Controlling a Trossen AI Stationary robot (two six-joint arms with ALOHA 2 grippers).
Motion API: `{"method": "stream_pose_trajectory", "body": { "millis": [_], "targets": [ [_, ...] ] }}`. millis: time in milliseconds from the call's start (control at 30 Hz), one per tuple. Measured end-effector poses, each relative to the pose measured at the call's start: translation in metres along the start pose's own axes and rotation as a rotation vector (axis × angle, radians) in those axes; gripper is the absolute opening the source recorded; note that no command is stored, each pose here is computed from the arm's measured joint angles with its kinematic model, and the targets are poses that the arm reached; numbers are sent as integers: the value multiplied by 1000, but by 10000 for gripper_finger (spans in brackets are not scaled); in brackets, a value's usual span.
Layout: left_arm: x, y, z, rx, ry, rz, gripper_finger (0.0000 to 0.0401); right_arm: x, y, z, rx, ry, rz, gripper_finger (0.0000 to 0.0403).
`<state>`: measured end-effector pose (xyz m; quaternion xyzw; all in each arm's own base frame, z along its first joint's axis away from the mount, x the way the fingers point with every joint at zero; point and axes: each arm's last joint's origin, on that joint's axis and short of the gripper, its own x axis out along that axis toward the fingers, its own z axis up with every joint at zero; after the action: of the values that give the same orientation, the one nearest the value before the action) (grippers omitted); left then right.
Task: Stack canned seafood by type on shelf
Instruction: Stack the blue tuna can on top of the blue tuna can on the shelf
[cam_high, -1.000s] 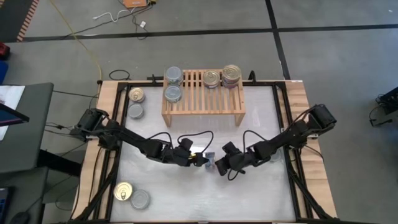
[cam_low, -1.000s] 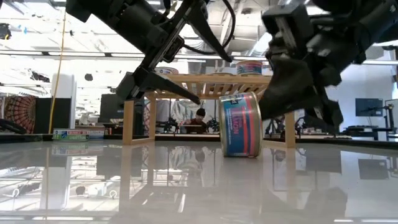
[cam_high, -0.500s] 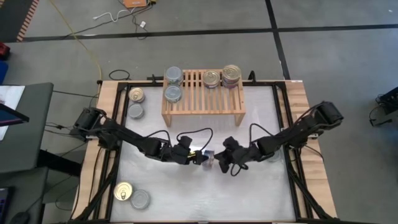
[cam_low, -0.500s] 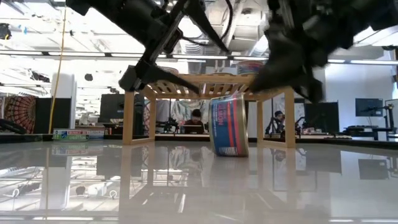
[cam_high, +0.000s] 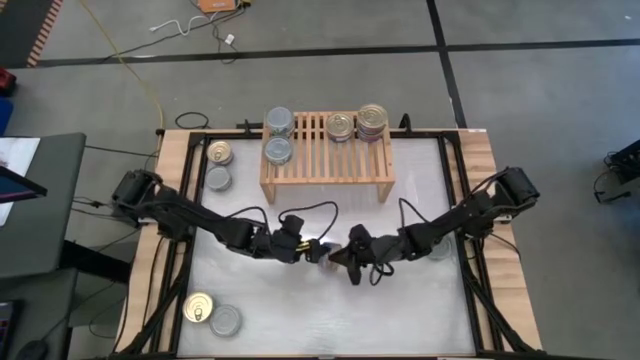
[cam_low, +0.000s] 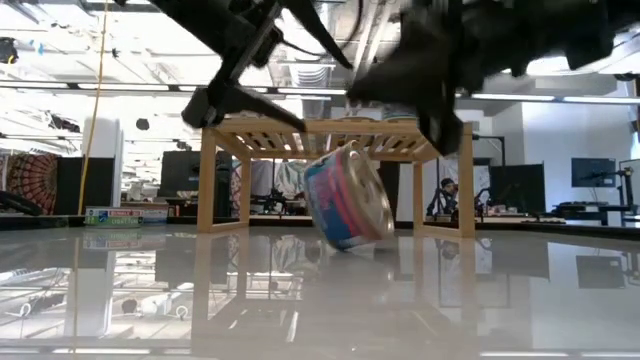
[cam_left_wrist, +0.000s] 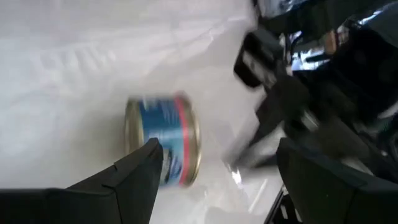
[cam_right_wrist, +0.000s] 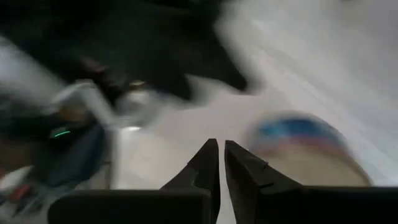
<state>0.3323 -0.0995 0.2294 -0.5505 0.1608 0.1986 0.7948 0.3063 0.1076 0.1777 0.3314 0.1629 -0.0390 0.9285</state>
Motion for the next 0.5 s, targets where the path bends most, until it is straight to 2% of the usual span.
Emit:
{"method": "stream_pose_trajectory", "body": {
  "millis": [67, 133, 200, 367, 433, 500],
  "targets": [
    [-10, -4, 3, 19, -24, -2, 300, 0, 5, 3, -10, -22, 58, 55],
    [-21, -7, 6, 34, -47, 8, 300, -1, 4, 2, -12, 0, 44, 55],
    [-31, -9, 8, 41, -64, 15, 300, -2, 1, 1, -5, 22, 15, 55],
    [-44, -7, 8, 54, -62, 57, 300, -7, -12, -5, 162, 121, -142, 52],
    [-45, -6, 7, 48, -56, 66, 300, -10, -17, -9, 172, 158, -195, 47],
    [-45, -4, 6, 50, -37, 87, 300, -11, -13, -9, 150, 167, -187, 40]
  ]
}}
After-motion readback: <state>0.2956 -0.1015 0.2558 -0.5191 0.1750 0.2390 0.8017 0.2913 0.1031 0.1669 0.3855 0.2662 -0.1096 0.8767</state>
